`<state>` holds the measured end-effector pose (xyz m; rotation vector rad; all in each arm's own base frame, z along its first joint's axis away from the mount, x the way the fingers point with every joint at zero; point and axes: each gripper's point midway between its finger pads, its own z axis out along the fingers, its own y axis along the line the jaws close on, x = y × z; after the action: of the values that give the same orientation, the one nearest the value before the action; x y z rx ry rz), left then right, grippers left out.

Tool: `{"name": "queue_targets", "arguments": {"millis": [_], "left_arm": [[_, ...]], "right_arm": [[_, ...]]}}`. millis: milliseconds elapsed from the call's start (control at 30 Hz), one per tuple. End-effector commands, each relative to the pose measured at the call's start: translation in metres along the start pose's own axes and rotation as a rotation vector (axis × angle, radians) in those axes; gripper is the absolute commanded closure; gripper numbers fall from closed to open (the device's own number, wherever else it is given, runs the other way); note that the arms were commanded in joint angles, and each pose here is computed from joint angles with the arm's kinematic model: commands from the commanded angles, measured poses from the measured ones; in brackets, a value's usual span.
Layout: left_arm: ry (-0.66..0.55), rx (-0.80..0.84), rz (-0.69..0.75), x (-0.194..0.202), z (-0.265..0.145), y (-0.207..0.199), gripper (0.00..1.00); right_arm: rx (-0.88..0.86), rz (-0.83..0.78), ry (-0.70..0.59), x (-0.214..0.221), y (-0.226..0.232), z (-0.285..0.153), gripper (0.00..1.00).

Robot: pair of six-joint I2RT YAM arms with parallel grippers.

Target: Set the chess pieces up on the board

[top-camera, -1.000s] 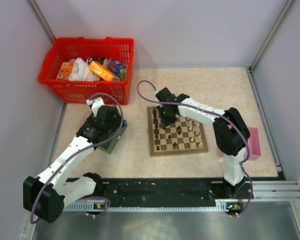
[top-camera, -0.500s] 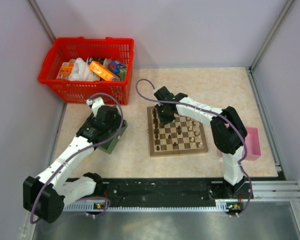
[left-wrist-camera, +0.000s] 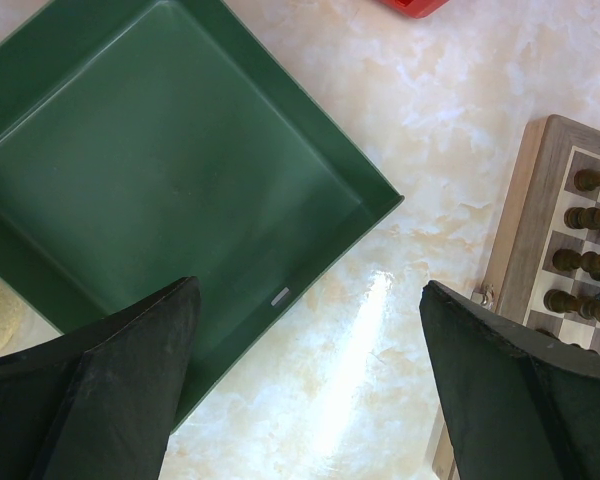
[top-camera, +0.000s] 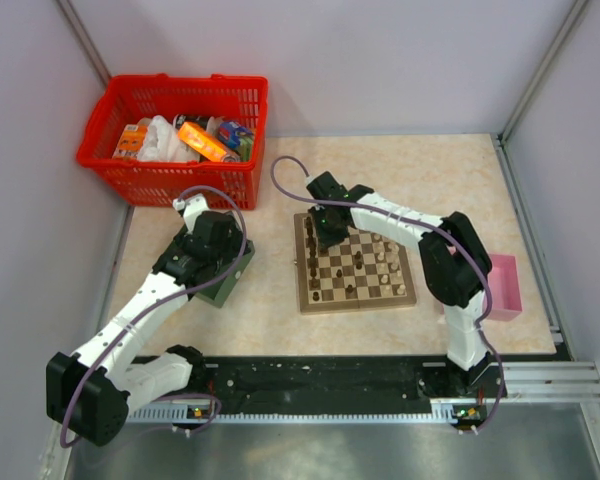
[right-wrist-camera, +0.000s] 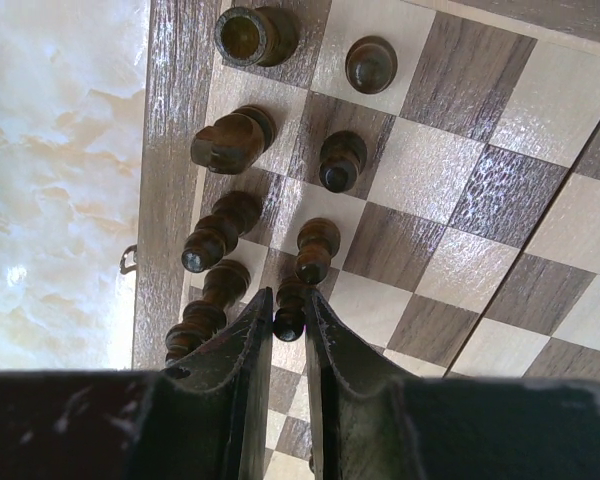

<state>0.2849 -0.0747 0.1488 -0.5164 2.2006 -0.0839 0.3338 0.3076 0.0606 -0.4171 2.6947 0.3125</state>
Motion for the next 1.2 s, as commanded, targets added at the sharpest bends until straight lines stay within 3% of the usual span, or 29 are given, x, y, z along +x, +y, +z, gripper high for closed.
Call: {"name": "queue_targets", "arguments": {"millis": [0, 600, 1167], "left_arm": [[-0.046, 0.017, -0.023, -0.013, -0.003, -0.004, 0.04], [-0.047, 0.020, -0.029, -0.013, -0.003, -0.005, 0.04], [-0.045, 0.022, -0.025, -0.014, -0.003, -0.006, 0.04]], "right_arm": [[-0.015, -0.002, -0.051, -0.019, 0.010, -0.001, 0.82], [-0.038, -0.007, -0.041, -0.015, 0.013, -0.006, 0.73], [0.054, 0.021, -0.183, -0.029, -0.021, -0.067, 0.70]]}}
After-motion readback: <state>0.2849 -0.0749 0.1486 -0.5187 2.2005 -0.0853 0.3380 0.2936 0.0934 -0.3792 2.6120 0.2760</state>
